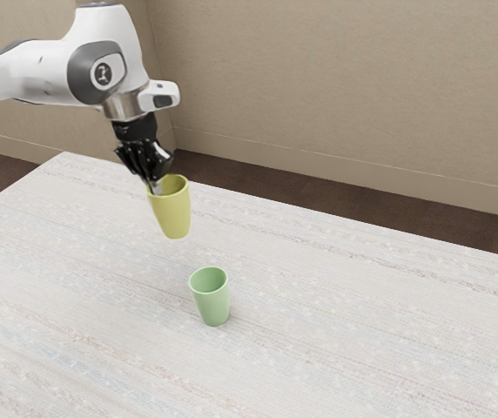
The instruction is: Place the left cup onto the right cup
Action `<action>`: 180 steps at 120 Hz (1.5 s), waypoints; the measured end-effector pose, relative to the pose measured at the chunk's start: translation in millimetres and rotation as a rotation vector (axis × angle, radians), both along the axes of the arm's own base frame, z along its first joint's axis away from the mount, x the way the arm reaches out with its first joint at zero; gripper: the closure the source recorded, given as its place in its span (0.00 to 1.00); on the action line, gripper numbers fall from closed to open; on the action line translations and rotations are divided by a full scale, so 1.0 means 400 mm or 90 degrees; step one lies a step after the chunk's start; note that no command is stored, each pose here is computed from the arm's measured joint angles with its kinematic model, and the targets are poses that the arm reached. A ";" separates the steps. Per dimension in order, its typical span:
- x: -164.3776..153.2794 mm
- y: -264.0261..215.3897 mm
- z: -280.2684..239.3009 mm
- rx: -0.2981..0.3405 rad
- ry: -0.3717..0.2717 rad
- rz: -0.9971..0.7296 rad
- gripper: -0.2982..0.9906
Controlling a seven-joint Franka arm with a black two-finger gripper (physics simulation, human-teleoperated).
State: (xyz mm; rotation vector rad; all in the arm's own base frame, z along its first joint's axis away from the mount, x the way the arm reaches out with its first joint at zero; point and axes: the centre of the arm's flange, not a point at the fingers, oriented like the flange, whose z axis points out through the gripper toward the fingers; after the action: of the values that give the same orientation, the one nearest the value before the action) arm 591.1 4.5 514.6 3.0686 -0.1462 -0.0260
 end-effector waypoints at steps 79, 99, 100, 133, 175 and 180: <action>-0.017 -0.087 -0.069 -0.005 0.044 0.063 0.84; -0.005 -0.091 -0.098 -0.010 0.050 0.081 0.84; -0.005 -0.091 -0.100 -0.010 0.050 0.082 0.84; 0.005 -0.096 -0.136 -0.022 0.060 0.106 0.84; 0.016 -0.114 -0.179 -0.034 0.066 0.124 0.84; 0.015 -0.117 -0.183 -0.034 0.068 0.126 0.84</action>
State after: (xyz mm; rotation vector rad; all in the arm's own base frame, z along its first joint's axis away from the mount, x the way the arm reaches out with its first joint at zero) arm 597.0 -42.2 441.4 3.0030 0.1605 -0.1718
